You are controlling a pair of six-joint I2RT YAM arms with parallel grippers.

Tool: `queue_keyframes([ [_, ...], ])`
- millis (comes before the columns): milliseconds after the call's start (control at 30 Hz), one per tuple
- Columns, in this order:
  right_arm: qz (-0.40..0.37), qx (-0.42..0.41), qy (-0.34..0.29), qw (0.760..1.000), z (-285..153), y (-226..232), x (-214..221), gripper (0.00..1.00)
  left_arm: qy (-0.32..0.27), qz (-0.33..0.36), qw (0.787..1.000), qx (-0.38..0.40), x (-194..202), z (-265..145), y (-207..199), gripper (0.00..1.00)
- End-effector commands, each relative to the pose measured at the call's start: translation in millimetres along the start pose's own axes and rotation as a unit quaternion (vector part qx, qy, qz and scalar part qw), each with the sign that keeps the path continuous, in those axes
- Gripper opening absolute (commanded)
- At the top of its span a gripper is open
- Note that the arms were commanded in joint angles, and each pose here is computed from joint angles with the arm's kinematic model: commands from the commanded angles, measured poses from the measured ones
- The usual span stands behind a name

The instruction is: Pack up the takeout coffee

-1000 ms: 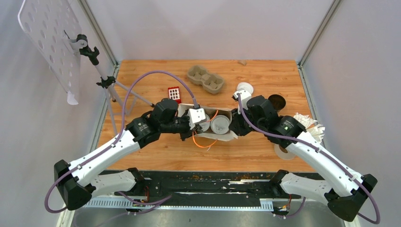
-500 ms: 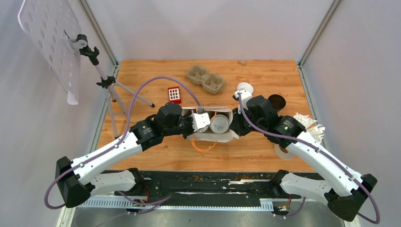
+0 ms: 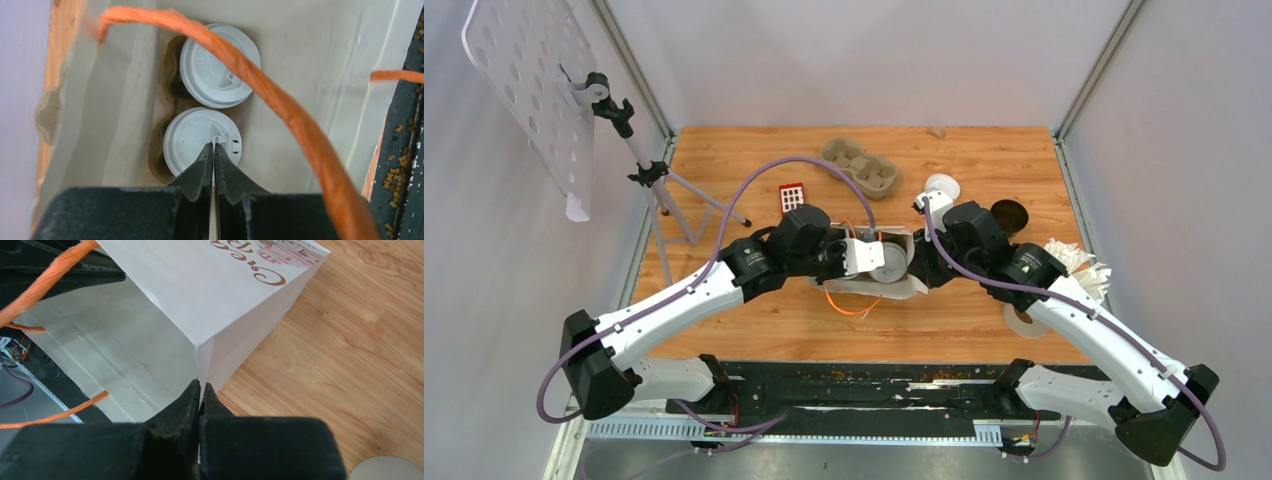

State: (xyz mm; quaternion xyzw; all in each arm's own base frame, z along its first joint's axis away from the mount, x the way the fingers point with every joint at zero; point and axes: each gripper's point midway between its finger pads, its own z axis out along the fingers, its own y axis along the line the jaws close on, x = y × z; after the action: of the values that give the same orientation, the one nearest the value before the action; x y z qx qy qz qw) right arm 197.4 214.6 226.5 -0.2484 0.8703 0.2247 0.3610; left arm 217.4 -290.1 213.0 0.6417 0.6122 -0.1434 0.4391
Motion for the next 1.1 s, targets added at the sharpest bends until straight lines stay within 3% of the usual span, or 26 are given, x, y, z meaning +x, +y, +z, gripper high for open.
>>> queue_keyframes([
  [0,-0.012,-0.012,-0.021,1.0,-2.7,5.1,-15.2,0.0,0.011,0.028,1.0,0.008,-0.6,3.2,2.0,0.08],
  [233,-0.017,-0.008,-0.015,1.0,-5.0,3.9,-15.8,0.0,0.049,0.063,0.997,0.016,13.0,21.2,-0.7,0.06],
  [567,-0.026,-0.012,-0.01,1.0,-7.9,5.2,-14.3,0.0,0.095,0.107,0.989,-0.035,28.4,31.5,21.1,0.03],
  [933,-0.032,-0.02,-0.005,0.999,-1.5,7.6,-15.0,0.0,0.062,0.132,0.989,-0.029,15.2,35.7,21.5,0.02],
  [1067,-0.037,-0.021,-0.006,0.999,-2.4,7.9,-17.6,0.0,0.083,0.152,0.985,-0.016,25.4,41.8,18.6,0.02],
])
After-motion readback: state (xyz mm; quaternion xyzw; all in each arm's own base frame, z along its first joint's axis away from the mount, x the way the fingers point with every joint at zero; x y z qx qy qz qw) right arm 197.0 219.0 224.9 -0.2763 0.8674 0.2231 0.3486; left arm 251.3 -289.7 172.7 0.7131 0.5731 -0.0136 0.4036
